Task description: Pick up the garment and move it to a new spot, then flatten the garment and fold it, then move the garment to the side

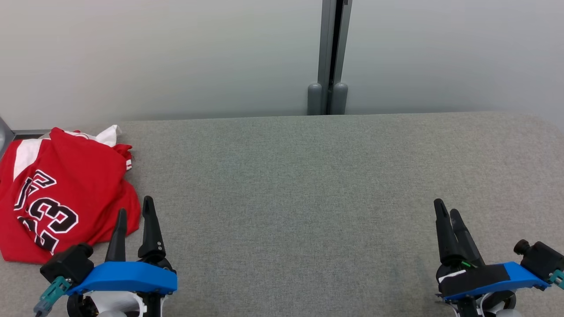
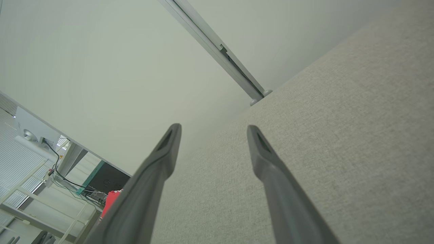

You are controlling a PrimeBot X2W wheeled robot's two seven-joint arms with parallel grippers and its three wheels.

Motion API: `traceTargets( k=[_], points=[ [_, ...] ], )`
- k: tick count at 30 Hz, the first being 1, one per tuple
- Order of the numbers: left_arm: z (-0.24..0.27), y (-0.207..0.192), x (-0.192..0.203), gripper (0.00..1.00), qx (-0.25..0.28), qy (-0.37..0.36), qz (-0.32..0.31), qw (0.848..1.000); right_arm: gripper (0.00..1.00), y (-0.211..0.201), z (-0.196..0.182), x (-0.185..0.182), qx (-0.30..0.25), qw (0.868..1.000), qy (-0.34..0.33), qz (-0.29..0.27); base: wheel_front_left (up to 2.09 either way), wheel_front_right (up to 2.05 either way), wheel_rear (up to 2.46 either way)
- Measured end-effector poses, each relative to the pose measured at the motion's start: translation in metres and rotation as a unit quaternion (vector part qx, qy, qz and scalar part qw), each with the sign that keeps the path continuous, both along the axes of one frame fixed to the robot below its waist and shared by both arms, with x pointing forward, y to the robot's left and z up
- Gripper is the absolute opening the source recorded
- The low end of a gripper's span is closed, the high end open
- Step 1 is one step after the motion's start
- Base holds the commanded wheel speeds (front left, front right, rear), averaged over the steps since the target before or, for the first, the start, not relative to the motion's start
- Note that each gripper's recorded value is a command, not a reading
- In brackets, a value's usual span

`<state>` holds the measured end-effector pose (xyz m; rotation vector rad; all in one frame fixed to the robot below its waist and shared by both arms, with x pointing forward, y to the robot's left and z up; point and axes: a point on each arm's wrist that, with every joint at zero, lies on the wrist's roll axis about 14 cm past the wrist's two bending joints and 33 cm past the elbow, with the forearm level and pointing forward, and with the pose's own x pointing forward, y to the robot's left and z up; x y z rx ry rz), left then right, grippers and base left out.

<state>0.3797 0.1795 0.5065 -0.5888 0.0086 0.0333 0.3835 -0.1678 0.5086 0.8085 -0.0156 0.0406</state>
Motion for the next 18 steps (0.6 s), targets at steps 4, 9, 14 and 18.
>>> traceTargets(
  k=[4, 9, 14, 18],
  points=[
    [-0.0031, 0.0007, -0.0010, 1.00, 0.026, 0.003, 0.001, 1.000, 1.00, 0.0032, 0.0012, 0.0003, -0.030, 1.000, -0.005, 0.004, 0.00, 0.00, 0.00],
    [-0.0039, 0.0003, -0.0015, 1.00, 0.056, 0.001, 0.000, 0.998, 1.00, 0.0046, 0.0042, 0.0013, -0.057, 0.998, -0.013, 0.005, 0.00, 0.00, 0.00],
    [-0.0089, -0.0001, -0.0025, 1.00, 0.084, 0.007, -0.001, 0.996, 1.00, 0.0064, 0.0052, 0.0015, -0.086, 0.996, -0.019, 0.007, 0.00, 0.00, 0.00],
    [-0.0091, -0.0018, -0.0020, 1.00, 0.107, 0.005, -0.004, 0.994, 1.00, 0.0080, 0.0054, 0.0015, -0.108, 0.994, -0.022, 0.010, 0.00, 0.00, 0.00]
  ],
)
